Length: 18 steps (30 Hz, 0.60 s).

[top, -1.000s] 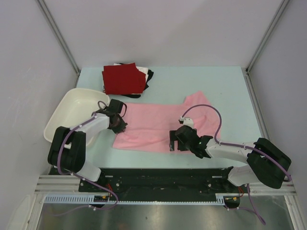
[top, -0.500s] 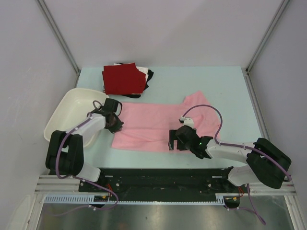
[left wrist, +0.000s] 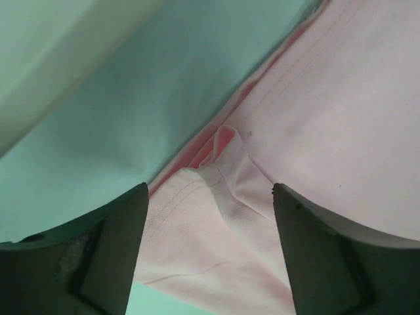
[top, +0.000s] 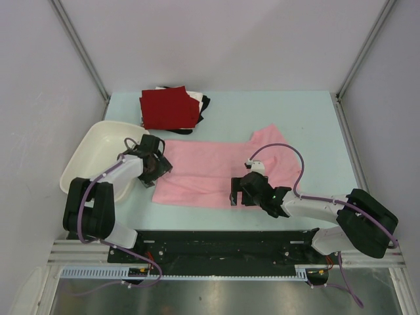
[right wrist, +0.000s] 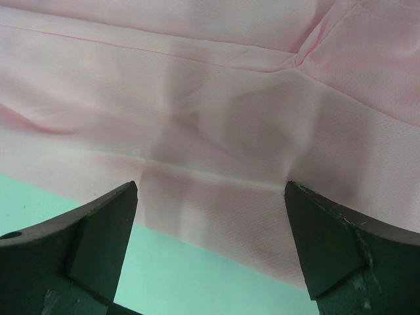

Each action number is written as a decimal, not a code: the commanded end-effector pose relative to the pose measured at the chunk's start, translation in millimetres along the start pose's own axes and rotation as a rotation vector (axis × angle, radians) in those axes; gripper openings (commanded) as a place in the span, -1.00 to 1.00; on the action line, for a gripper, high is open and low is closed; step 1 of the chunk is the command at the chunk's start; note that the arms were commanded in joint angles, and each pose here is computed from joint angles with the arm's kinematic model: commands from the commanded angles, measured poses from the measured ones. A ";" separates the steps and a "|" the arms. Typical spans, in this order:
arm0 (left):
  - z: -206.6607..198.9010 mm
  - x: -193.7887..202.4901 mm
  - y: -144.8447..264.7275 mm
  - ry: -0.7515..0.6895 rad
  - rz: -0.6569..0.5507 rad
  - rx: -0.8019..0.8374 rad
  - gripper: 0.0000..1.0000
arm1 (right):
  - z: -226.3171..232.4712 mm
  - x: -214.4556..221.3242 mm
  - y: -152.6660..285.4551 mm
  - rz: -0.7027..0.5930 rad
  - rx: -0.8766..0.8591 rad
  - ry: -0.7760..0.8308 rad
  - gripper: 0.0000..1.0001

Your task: Fold and stack the t-shirts

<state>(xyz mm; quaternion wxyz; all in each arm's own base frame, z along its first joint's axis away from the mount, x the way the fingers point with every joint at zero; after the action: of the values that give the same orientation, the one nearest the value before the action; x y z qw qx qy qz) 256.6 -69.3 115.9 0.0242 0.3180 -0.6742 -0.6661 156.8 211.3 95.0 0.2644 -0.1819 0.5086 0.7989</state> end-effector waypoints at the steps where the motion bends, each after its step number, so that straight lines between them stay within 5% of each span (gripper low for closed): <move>1: 5.5 -4.8 1.8 0.007 -0.030 -0.047 0.76 | -12.8 18.9 -4.5 0.093 0.043 -0.020 0.99; 11: 6.9 1.1 60.0 0.022 -0.115 0.159 1.00 | 3.5 -19.0 35.8 -0.098 -0.004 -0.023 0.99; 18: 8.3 43.4 77.6 -0.067 -0.048 0.276 1.00 | -6.3 -58.6 85.6 -0.197 0.079 -0.147 1.00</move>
<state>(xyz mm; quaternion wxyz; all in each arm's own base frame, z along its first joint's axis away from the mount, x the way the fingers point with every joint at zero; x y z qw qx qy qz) 214.9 -78.8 183.6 -0.0695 0.3675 -0.7238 -0.5798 149.7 185.3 163.2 0.3300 -0.1981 0.4714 0.7935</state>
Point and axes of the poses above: each gripper's point midway between its finger pads, its own y axis back along the fingers, its own z axis along the line the jaws close on, x = y × z, the point moved 9 cm from there along y, back along the fingers, and after that the axes turned 12 degrees about -y, right-handed, at the moved point
